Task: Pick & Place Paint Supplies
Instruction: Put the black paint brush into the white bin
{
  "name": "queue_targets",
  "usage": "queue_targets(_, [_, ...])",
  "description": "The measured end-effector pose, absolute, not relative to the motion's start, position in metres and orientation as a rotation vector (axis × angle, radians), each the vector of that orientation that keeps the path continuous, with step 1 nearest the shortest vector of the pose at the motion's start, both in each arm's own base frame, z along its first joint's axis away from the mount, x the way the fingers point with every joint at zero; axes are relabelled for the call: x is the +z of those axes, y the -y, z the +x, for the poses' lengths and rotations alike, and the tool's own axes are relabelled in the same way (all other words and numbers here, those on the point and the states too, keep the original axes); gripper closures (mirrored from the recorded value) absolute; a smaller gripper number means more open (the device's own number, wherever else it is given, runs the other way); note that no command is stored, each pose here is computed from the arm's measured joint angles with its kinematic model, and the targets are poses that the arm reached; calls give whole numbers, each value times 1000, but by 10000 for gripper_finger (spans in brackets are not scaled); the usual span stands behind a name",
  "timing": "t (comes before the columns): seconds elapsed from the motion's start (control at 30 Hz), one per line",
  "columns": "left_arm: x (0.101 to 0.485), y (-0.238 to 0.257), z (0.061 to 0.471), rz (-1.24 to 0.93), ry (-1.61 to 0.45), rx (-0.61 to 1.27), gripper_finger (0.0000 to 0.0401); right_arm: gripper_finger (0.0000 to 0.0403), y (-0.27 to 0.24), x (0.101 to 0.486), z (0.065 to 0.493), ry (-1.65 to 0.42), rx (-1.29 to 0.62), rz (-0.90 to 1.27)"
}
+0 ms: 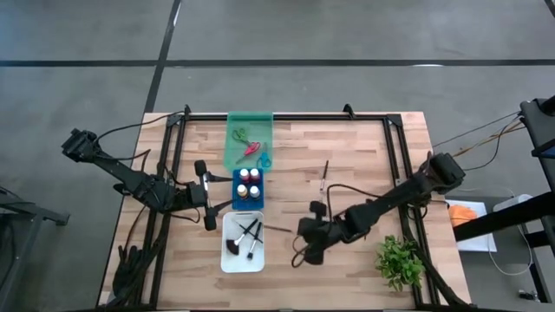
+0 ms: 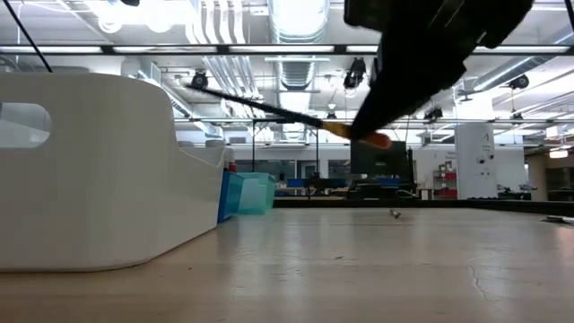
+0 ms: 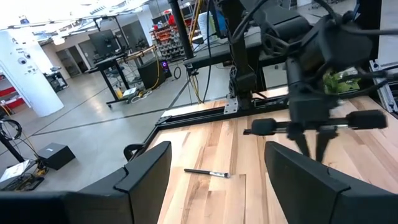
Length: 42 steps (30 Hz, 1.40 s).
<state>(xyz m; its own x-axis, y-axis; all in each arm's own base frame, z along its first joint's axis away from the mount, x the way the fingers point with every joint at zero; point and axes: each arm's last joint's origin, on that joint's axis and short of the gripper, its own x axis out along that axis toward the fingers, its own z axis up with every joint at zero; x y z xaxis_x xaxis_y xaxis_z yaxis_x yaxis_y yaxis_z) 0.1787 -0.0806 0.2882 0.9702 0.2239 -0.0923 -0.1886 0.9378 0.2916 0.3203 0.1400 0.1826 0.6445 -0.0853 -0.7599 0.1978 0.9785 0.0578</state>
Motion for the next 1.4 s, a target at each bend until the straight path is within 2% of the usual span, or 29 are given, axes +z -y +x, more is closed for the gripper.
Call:
queue_targets(0.4, [289, 81, 179, 280, -121, 212, 134, 395, -150, 214, 348, -642, 121, -440])
queue_targets(0.53, [289, 81, 179, 280, -121, 212, 134, 395, -152, 210, 364, -592, 197, -681])
queue_targets(0.63, [288, 81, 179, 281, -122, 212, 134, 395, -153, 206, 380, -560, 245, -772])
queue_targets(1.0, [288, 80, 179, 281, -123, 212, 135, 395, -141, 195, 435, -514, 367, -840])
queue_targets(1.4, [288, 81, 179, 283, -125, 205, 135, 395, -97, 184, 453, -550, 408, -783])
